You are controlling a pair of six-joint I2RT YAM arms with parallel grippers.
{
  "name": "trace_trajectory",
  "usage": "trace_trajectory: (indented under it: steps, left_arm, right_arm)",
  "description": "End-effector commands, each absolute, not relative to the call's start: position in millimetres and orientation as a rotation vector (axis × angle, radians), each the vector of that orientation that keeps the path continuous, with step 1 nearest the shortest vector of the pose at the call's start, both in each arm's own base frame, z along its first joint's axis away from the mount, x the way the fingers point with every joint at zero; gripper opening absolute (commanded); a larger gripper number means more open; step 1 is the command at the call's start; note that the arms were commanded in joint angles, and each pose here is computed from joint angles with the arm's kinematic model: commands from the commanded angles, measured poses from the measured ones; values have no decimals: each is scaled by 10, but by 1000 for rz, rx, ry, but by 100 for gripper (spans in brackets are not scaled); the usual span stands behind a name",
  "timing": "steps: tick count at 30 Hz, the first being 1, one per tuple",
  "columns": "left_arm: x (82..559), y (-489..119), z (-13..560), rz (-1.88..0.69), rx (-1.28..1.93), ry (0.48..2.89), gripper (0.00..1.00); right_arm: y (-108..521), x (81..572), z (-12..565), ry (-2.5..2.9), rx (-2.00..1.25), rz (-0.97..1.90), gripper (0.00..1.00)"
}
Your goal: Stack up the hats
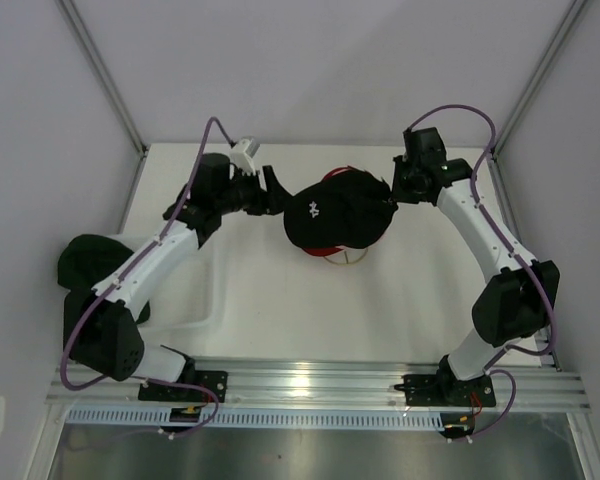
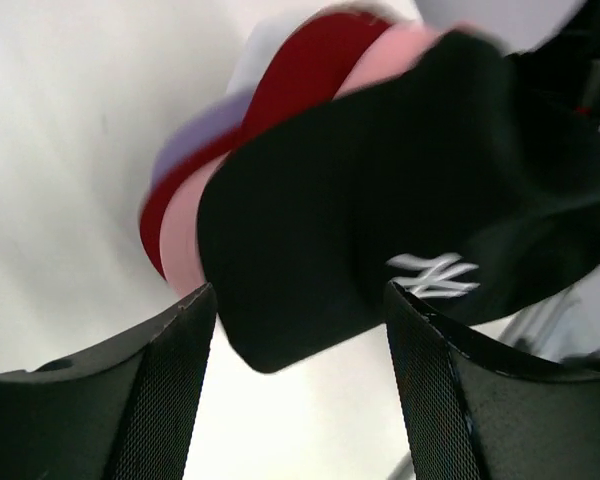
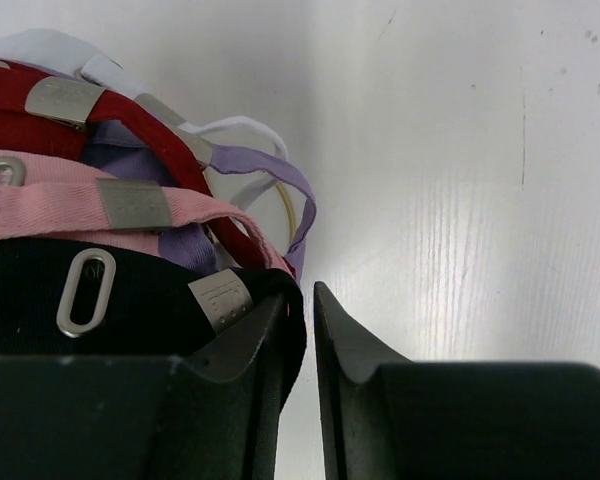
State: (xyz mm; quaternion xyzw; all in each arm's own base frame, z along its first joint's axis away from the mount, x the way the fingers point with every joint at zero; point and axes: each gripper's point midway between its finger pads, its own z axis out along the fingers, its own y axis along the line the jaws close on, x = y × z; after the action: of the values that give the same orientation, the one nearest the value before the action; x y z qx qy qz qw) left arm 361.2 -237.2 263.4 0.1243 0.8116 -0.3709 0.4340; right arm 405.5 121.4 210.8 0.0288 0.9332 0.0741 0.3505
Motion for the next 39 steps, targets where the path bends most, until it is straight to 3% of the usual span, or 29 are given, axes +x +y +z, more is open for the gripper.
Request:
trace_trajectory:
  steps: [1,13,20,24,27,29,30,33,37,39]
  left_arm:
    - [3621,-2386,2499,-1073,-132,2027,71]
    - [3653,-2435,2338,-1225,-313,1920,68]
    - [3626,-2678,2237,-1340,-275,1930,50]
    - [3630,-2713,2175,-1353,-289,1941,34]
    - [3640,-2759,2130,-1372,-283,1965,31]
    - [3628,-2800,2094,-1380,-268,1985,35]
    - [3597,-2821,2058,-1391,-254,2001,51]
    - [3553,-2804,1975,-1384,-258,2005,63]
    - [3501,-2796,2001,-1385,-214,1989,64]
    - [3493,-2820,2112,-1425,-186,1931,56]
  right_arm:
    - [1266,4214,2170,2377,73,211,21]
    - [1336,4255,2106,2385,70,253,23]
    - [1299,4257,2103,2386,81,232,23]
    - [1302,4264,2090,2388,87,229,23]
    - [1307,4265,2064,2394,92,231,22]
    - [1310,4263,2052,2398,95,233,22]
    - [1306,4258,2044,2400,96,230,22]
    - [1302,4252,2042,2402,96,228,22]
    - [1298,4254,2054,2398,93,226,22]
    - [1298,4252,2045,2400,93,225,22]
